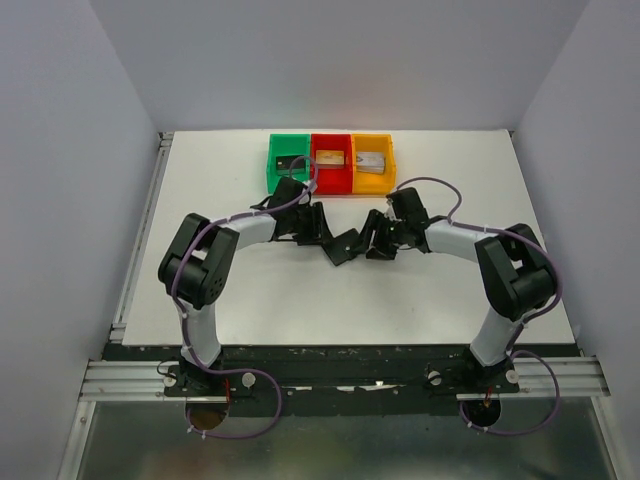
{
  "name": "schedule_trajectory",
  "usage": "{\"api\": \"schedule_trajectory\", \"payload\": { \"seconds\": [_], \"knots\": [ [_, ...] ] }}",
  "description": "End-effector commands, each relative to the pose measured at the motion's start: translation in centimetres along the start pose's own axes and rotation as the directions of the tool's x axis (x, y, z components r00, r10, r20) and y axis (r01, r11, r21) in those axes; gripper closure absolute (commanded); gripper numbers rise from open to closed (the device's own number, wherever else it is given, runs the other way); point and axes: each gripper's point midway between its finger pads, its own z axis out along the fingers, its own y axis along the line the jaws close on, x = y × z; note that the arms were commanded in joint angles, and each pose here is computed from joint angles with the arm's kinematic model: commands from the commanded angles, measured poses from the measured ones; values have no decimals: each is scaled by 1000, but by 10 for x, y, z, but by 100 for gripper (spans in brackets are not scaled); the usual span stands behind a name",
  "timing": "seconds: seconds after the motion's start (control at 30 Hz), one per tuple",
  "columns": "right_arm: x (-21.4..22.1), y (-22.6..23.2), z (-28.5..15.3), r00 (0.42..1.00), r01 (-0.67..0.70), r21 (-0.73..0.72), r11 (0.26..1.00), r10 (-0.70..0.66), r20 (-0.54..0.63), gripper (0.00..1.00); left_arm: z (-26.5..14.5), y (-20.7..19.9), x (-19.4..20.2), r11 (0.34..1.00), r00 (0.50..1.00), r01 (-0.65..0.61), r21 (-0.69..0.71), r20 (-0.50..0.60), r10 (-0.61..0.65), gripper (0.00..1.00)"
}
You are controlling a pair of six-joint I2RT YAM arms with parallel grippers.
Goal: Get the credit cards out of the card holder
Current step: Move the card holder to the center of the board, then pick up the card holder from the center of the board.
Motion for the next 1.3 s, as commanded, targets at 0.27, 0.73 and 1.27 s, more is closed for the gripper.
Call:
{"api": "schedule_trajectory", "payload": {
  "seconds": [0.27, 0.73, 1.27],
  "knots": [
    [-5, -16, 2, 999, 33, 47, 998, -32, -20, 35, -12, -27, 54, 995, 994, -34, 91, -96, 42, 44],
    [-25, -27, -26, 994, 78, 106, 991, -85, 64, 33, -51, -23, 47, 999, 999, -40, -19, 33, 41, 44],
    [-44, -1, -3, 997, -38, -156, 987, 47, 53, 41, -75, -23, 44, 996, 991, -77, -39, 107, 81, 44]
  ]
}}
